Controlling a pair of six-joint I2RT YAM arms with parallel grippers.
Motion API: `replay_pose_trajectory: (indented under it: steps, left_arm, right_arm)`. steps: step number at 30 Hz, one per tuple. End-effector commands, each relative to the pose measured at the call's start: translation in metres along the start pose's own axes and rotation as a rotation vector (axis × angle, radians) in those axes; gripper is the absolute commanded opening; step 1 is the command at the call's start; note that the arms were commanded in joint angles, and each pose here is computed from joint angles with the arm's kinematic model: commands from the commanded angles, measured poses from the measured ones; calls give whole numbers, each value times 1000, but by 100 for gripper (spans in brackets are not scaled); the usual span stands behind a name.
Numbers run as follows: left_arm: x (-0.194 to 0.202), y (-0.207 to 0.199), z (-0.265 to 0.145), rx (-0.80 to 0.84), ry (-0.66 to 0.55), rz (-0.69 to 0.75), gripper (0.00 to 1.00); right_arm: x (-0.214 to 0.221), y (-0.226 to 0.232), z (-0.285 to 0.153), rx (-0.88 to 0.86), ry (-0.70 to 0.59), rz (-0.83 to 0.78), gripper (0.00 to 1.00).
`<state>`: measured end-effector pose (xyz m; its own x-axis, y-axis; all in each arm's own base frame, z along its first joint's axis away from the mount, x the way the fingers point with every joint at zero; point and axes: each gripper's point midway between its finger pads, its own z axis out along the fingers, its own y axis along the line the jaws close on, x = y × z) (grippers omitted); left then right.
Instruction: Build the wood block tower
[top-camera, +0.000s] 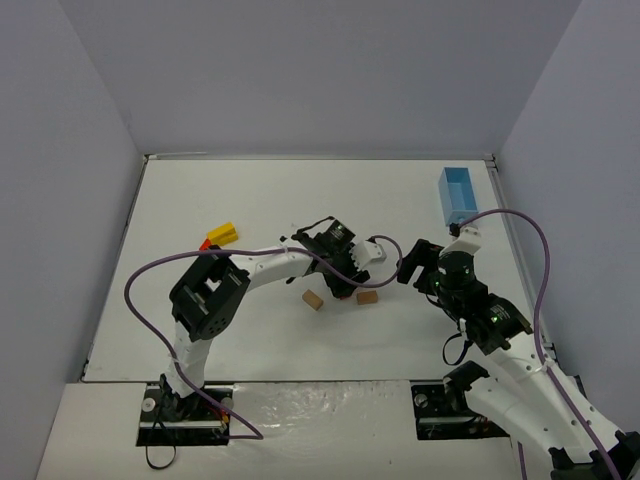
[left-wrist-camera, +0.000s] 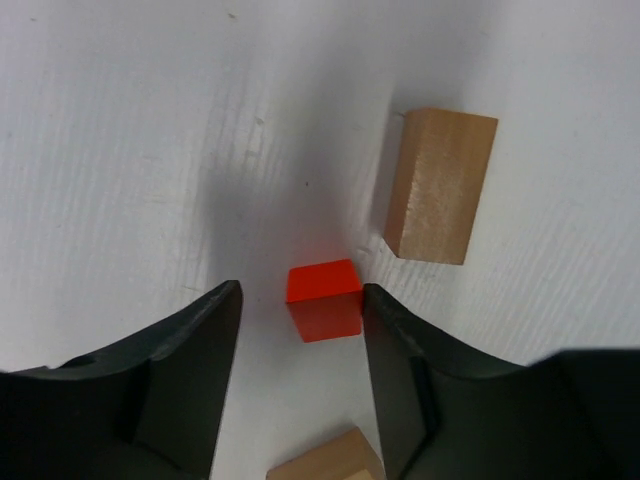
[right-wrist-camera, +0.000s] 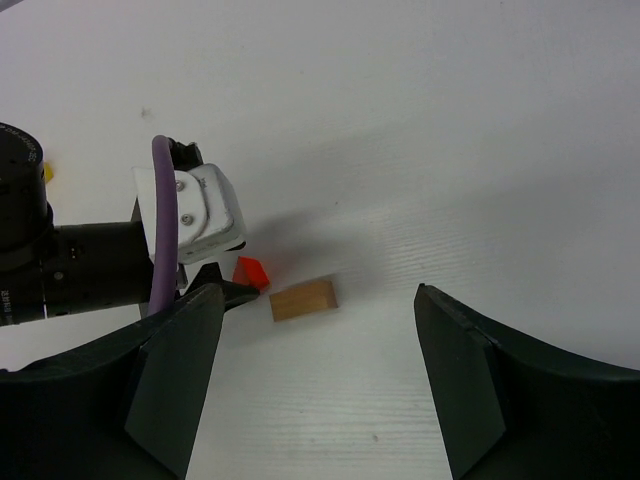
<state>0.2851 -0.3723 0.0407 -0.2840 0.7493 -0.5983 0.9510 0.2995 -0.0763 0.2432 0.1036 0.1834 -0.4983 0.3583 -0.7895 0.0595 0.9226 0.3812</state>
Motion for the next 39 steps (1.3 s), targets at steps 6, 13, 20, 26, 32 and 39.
replay_pose_trajectory:
  steps: [6, 13, 20, 26, 32, 39]
  left_arm:
    - [-23, 26, -13, -218, -145, -173, 15]
    - [7, 76, -51, -513, -202, -646, 7]
    - [53, 107, -91, -806, -226, -1022, 14]
    - [69, 110, -94, -851, -221, -1138, 40]
    - [70, 104, -106, -849, -203, -1104, 49]
    - [30, 113, -164, -773, -148, -641, 49]
  right_arm:
    - [-1, 0, 6, 3, -16, 17, 74]
    - [4, 0, 11, 12, 7, 1, 74]
    - [10, -3, 14, 22, 28, -11, 74]
    - [19, -4, 15, 13, 54, -20, 75]
    - [23, -5, 15, 6, 64, -30, 75]
    - [21, 1, 9, -39, 61, -53, 75]
